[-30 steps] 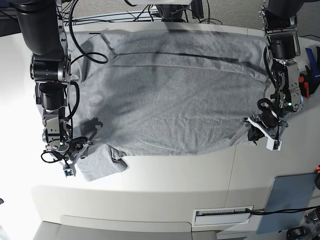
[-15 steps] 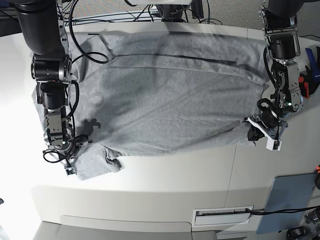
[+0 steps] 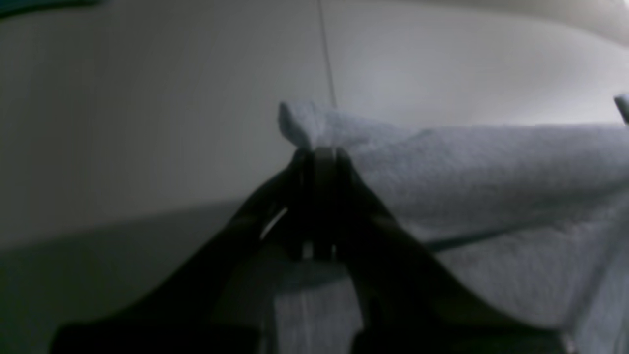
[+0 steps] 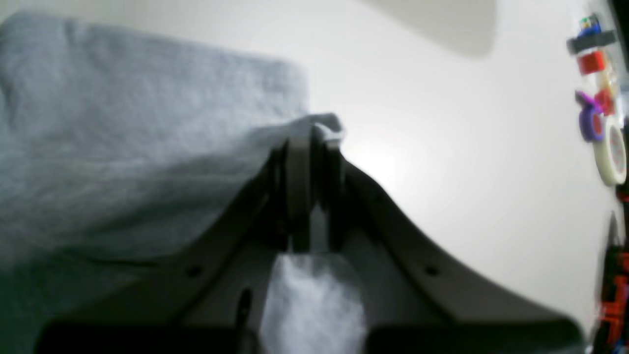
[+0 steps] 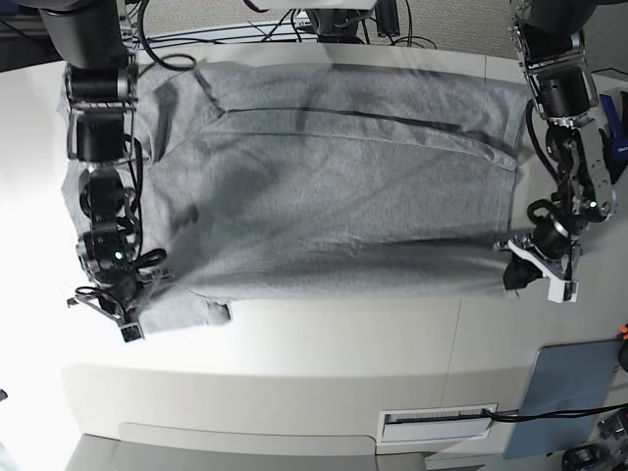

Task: Fold the T-shirt properly
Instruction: 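Lift the hem and fold it over toward the collar with both grippers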

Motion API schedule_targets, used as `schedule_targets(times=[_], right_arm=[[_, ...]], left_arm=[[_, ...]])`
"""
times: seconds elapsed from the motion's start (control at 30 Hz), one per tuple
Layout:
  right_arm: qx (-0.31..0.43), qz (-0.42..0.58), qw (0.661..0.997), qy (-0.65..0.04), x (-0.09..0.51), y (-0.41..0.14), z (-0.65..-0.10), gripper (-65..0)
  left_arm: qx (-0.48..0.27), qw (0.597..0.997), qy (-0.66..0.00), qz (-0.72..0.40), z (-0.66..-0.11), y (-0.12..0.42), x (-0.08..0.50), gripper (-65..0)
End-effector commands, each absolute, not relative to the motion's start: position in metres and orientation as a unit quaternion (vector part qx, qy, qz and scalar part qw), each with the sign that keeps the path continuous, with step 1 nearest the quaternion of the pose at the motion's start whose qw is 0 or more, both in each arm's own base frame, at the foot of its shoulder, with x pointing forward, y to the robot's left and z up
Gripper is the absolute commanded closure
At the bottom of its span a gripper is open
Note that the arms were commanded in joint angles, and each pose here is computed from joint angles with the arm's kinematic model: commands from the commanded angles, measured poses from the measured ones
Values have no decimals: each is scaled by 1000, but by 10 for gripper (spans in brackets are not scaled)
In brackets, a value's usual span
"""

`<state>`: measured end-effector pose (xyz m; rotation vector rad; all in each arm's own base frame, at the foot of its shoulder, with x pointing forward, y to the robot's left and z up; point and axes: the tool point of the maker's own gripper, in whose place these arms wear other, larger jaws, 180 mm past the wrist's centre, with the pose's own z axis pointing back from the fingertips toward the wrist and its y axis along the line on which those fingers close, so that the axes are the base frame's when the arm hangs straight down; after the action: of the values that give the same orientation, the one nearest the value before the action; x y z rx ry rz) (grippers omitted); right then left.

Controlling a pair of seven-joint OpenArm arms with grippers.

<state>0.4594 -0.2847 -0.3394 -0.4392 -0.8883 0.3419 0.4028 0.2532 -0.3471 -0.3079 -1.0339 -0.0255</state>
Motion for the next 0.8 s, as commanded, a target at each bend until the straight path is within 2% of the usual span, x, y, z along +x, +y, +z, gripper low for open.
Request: schedule_targets(times=[0.0,0.4,0.57,0.77], right_arm=[[-235,159,842,-459,470,-296,-304,-46],[-310,189,814,-453,405,-309,-290,-46],[-314,182,813,-455,378,-310,-287,-33],[-284,156,828,-458,345,-310,-288,-29]], left_arm=[[-145,843,-517,-11,-325,261,413,0],[-170,860,-482,-12,-336,251,395,0],[-156,865,-476,-23,-341,248,373,0],[-143,870,-472,-21,-345,252,351,0]])
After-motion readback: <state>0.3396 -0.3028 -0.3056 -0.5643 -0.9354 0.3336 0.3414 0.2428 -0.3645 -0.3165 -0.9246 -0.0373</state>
